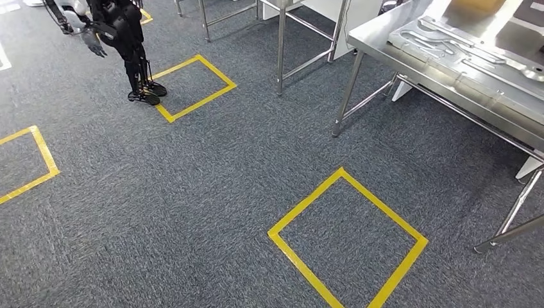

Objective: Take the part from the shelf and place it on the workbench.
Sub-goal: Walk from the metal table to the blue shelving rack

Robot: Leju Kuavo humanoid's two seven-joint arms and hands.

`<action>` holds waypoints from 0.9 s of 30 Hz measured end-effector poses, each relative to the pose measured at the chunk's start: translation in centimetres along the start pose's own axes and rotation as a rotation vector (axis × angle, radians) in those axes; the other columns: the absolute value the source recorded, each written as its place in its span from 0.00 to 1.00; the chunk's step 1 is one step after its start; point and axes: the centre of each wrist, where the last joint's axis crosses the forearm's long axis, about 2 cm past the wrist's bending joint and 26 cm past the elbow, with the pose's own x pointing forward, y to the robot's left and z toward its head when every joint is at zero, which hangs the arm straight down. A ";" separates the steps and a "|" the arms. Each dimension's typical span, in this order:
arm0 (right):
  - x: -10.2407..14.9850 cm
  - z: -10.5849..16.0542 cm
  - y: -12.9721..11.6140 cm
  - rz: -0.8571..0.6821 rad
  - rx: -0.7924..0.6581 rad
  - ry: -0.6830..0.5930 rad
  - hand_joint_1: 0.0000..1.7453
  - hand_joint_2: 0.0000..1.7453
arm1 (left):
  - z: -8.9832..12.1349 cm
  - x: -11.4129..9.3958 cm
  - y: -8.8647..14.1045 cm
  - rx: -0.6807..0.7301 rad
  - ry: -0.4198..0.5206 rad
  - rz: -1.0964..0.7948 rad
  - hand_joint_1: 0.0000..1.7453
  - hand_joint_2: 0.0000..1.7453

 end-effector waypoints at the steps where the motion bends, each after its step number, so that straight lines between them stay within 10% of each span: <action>1: 0.0 0.0 0.1 0.002 0.003 0.001 0.00 1.00 | 0.0 0.1 0.0 0.001 -0.001 0.002 0.00 0.00; 27: -0.2 -0.1 -0.6 0.007 -0.006 -0.001 0.00 1.00 | 0.2 0.8 -0.8 -0.012 -0.021 -0.006 0.00 0.00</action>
